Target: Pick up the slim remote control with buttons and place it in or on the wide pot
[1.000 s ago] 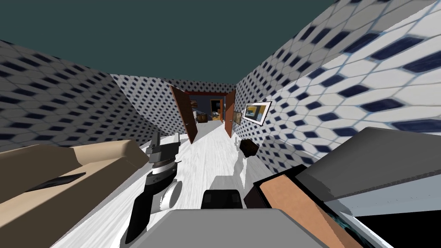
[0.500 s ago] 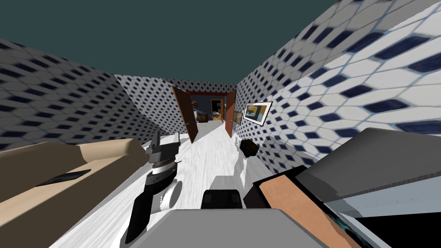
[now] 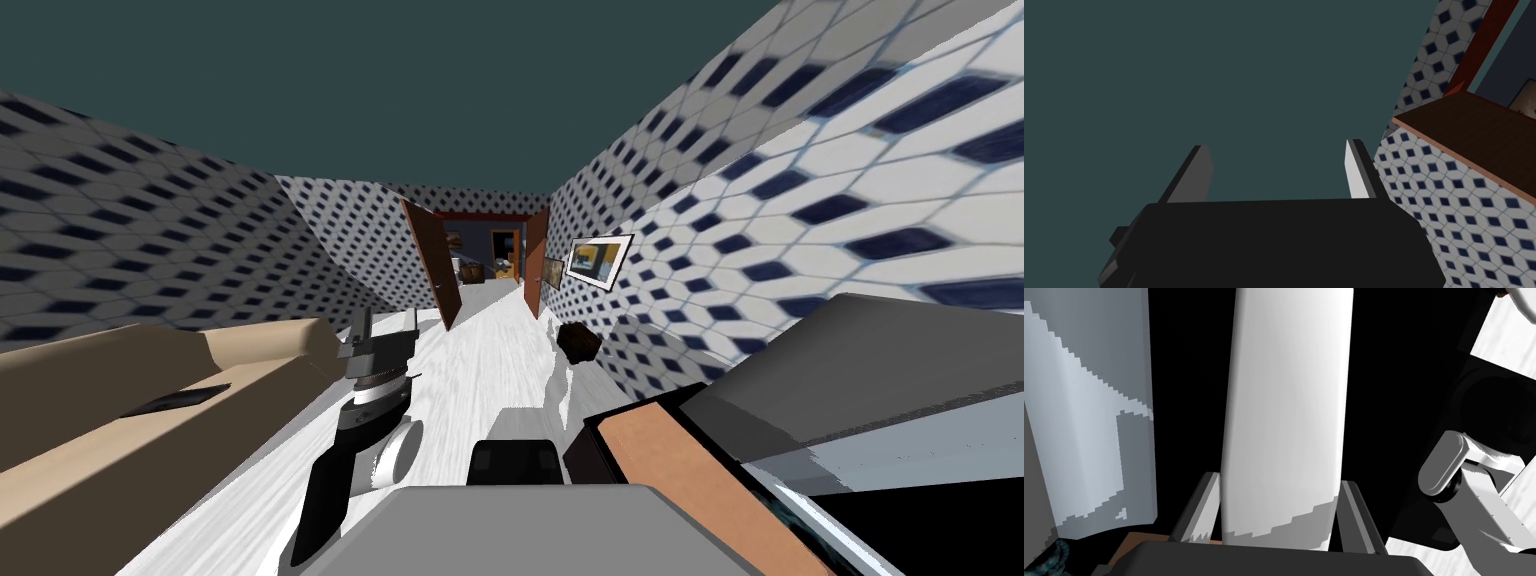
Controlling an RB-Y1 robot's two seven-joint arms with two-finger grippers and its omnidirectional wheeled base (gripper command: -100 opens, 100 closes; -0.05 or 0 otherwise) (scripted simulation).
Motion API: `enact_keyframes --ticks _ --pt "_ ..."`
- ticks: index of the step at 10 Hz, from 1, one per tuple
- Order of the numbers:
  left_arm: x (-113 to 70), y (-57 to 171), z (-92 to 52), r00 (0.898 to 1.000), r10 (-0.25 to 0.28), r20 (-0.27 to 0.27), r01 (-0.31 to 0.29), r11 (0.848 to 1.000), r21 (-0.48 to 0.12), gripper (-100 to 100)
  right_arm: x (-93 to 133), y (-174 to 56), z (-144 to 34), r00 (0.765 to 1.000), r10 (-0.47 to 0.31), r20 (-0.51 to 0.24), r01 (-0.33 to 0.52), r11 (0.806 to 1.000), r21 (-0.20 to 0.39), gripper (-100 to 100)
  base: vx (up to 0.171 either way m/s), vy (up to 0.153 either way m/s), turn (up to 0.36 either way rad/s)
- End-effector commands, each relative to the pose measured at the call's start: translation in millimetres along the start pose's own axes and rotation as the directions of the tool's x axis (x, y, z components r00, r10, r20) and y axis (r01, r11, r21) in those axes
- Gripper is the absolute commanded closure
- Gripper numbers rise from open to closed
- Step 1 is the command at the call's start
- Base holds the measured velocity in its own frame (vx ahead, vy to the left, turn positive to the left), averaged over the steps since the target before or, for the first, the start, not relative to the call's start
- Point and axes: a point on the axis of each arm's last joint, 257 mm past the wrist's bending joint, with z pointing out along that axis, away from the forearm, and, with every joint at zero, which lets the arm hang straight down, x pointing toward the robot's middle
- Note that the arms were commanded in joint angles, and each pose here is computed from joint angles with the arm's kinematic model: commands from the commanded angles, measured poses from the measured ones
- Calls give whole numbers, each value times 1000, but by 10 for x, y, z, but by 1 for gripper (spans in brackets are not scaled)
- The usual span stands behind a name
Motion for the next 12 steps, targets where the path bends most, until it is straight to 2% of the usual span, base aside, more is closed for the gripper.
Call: enact_keyframes --ticks 1,4,6,7,10,12 --pt "0 0 0 1000 0 0 0 1000 0 0 47 -99 -151 1000 -8 -6 8 1000 3 100 -119 7 -7" --pt "0 0 0 1000 0 0 0 1000 0 0 83 -303 -406 1000 -17 -11 17 1000 17 100 -182 28 -38" --pt "0 0 0 1000 0 0 0 1000 0 0 83 -303 -406 1000 -17 -11 17 1000 17 100 -129 9 -16" --pt "0 0 0 1000 0 0 0 1000 0 0 45 -371 -482 1000 -18 -3 18 1000 20 100 -141 -14 -50" --pt "0 0 0 1000 0 0 0 1000 0 0 -114 -478 -572 999 -12 30 12 1000 24 100 -223 -24 -64" --pt "0 0 0 1000 0 0 0 1000 0 0 -114 -478 -572 999 -12 30 12 1000 24 100 -91 -16 -9"
